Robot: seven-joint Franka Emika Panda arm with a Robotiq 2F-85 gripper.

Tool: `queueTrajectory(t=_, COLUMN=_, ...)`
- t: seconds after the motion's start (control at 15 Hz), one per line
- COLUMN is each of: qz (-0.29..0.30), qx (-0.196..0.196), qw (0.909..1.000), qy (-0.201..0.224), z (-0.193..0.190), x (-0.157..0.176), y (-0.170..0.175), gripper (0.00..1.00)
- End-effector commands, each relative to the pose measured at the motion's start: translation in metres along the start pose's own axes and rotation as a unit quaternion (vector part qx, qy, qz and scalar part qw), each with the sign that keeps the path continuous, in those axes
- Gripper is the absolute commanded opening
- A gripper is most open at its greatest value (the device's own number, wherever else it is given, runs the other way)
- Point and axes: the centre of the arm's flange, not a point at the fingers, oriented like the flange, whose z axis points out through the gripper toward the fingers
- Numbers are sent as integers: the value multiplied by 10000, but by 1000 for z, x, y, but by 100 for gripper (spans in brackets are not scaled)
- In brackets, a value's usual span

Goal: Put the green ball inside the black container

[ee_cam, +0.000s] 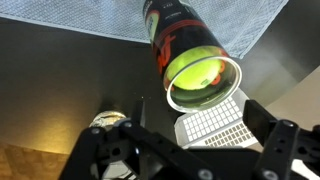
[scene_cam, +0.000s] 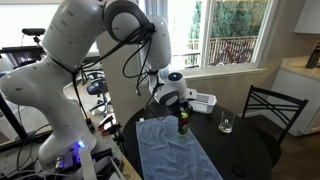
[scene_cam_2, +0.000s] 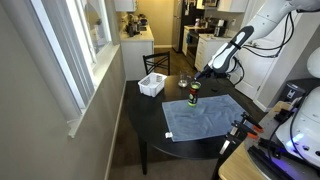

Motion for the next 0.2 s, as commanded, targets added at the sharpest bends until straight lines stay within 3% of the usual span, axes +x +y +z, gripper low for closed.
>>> queueTrajectory(t=0.0, qz=0, qx=0, qw=10000, qy=0, z=0, x=0, y=0, gripper=100)
queueTrajectory(t=0.13, qz=0, qx=-1, qw=10000, qy=0, z=0, x=0, y=0, gripper=100)
